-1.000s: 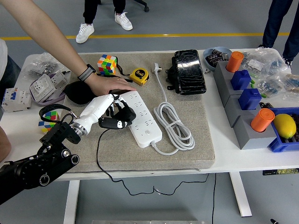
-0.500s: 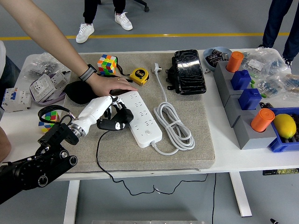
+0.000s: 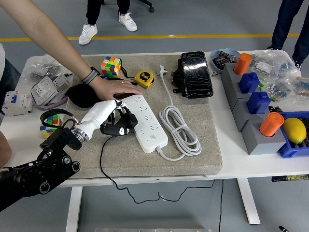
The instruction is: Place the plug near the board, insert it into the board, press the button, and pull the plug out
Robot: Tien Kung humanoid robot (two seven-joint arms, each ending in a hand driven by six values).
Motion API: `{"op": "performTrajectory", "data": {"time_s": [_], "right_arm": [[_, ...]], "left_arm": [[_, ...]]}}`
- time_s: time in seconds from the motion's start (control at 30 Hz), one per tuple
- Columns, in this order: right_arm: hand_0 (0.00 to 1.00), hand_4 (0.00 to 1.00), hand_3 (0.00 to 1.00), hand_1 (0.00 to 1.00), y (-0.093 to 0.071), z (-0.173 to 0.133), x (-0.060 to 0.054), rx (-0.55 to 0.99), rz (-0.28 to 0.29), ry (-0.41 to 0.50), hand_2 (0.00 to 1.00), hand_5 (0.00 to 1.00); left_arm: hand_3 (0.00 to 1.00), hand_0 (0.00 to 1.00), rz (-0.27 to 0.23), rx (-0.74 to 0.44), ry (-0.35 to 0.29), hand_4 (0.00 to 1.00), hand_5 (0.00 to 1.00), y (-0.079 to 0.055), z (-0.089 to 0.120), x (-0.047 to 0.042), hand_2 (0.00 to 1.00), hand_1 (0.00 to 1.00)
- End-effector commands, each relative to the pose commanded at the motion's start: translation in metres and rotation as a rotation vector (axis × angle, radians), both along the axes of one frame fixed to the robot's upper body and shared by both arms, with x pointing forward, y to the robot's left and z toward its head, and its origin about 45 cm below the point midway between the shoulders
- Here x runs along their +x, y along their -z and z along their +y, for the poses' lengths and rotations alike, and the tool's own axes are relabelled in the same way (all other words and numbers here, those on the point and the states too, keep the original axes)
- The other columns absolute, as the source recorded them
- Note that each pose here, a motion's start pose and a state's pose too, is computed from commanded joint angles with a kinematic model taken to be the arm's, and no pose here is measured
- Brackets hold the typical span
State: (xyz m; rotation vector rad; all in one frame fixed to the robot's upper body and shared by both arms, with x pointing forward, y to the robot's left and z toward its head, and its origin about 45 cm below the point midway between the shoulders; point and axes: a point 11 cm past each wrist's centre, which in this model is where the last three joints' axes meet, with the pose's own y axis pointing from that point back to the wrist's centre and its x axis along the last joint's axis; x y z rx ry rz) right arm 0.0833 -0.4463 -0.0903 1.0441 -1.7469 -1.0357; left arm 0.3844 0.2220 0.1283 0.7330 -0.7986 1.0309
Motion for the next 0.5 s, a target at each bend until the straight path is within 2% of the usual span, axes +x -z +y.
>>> {"op": "performTrajectory", "data": {"time_s": [0.1,0.13,0.3,0.33,0.5], "right_arm": [[0.570,0.960,0.551,0.645,0.0000,0.0001,0.0001,0.000,-0.001,0.001,0.627,0.526],[0.570,0.960,0.551,0.645,0.0000,0.0001,0.0000,0.000,0.000,0.001,0.627,0.526],[0.570,0.960,0.551,0.645,0.0000,0.0000,0.0002,0.000,-0.001,0.001,0.627,0.526],[0.570,0.960,0.551,0.645,0.0000,0.0002,0.0004,0.000,-0.002,0.001,0.627,0.526],[0.570,0.960,0.551,0.645,0.0000,0.0006,0.0007,0.001,-0.002,-0.001,0.627,0.526]], "left_arm": [[0.511,0.219,0.004,0.002,-0.005,0.828,0.090,0.0004,0.0014,0.0002,0.311,0.255],[0.522,0.235,0.005,-0.001,-0.007,0.857,0.119,0.0004,0.0019,0.0004,0.381,0.305],[0.522,0.235,0.015,0.001,-0.011,0.857,0.119,0.0001,0.0031,0.0011,0.381,0.305],[0.537,0.261,0.020,0.002,-0.015,0.998,0.293,0.0004,0.0036,0.0014,0.446,0.392],[0.537,0.261,0.044,0.013,-0.023,0.998,0.293,0.0029,0.0047,0.0013,0.446,0.392]]}}
